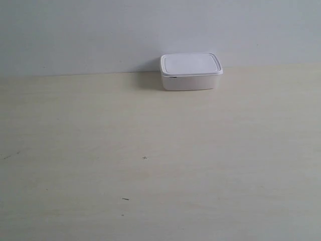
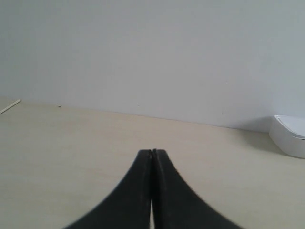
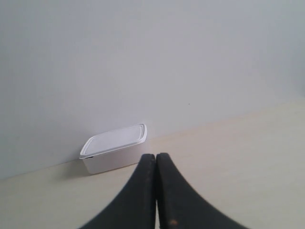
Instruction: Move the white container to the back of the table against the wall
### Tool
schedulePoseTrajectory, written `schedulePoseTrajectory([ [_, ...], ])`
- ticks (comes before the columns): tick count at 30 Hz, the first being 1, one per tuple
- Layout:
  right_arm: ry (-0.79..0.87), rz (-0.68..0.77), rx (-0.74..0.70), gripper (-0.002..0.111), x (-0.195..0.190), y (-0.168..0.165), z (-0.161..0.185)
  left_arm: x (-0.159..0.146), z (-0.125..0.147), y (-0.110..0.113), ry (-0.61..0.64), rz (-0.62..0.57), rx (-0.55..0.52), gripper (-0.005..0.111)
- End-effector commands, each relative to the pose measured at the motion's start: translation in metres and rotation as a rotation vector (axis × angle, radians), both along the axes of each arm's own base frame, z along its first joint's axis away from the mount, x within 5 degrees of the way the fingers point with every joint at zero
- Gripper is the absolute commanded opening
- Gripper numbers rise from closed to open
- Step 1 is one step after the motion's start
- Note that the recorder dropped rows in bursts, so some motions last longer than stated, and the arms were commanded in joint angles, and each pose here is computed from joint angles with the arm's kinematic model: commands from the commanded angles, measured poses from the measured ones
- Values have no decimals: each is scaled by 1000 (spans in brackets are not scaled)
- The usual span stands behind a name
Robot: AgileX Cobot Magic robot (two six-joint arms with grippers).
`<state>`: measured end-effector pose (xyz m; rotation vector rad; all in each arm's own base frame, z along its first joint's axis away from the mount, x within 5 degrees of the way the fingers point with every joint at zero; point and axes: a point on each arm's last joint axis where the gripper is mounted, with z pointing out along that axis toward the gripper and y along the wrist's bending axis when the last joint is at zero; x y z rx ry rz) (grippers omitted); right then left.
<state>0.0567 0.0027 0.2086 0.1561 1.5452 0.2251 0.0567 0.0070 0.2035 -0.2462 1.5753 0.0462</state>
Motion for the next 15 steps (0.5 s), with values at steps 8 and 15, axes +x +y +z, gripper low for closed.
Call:
schedulePoseTrajectory([
  [8,-8,-24,-14,0,0,-1,-1,0,1,-1,-11,-13,4,0],
  [15,-8,-23,-14,0,0,-1,-1,0,1,-1,-11,-20,4,0],
])
